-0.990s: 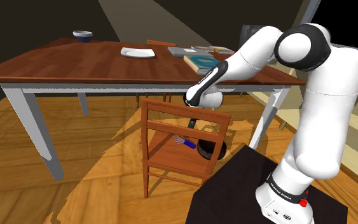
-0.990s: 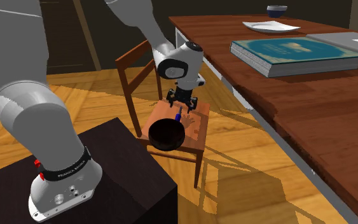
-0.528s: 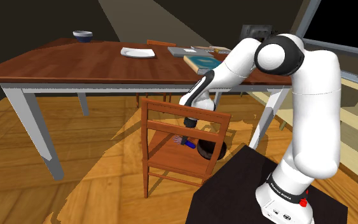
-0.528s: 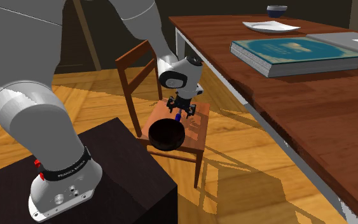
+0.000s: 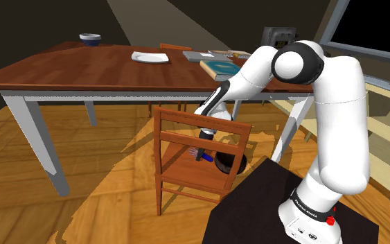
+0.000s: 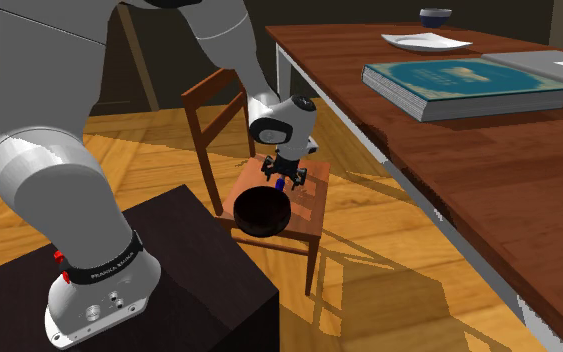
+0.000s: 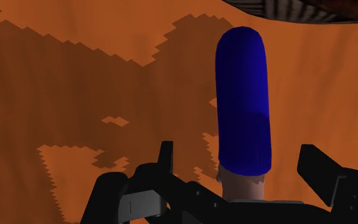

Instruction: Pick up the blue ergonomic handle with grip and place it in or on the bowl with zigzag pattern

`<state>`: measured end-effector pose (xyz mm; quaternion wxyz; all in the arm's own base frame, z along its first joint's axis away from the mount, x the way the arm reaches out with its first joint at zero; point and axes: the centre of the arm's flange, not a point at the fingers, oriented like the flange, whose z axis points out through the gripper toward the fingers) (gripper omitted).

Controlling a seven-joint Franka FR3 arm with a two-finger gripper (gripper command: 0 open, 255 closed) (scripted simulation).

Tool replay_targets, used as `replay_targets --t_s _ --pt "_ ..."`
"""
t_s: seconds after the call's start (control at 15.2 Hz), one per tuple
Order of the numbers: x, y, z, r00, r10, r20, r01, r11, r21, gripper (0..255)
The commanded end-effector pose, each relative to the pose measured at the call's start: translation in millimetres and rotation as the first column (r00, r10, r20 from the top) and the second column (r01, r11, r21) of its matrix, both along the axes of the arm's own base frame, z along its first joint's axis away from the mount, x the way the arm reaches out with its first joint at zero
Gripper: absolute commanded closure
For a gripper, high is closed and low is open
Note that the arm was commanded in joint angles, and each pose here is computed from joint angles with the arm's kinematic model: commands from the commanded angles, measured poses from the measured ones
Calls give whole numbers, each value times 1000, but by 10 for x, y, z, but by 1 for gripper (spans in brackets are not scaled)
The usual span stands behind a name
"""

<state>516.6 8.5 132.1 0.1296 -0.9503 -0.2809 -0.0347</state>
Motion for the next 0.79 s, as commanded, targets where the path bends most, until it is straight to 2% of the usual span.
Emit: replay_targets --t_s 0.0,0.13,0.2,0.73 --pt "0 0 -1 1000 0 0 0 1000 0 0" --pt "0 0 -1 1000 0 0 0 1000 0 0" --pt "0 0 -1 1000 0 0 0 1000 0 255" --pt "1 -4 -2 1000 0 0 0 1000 0 255"
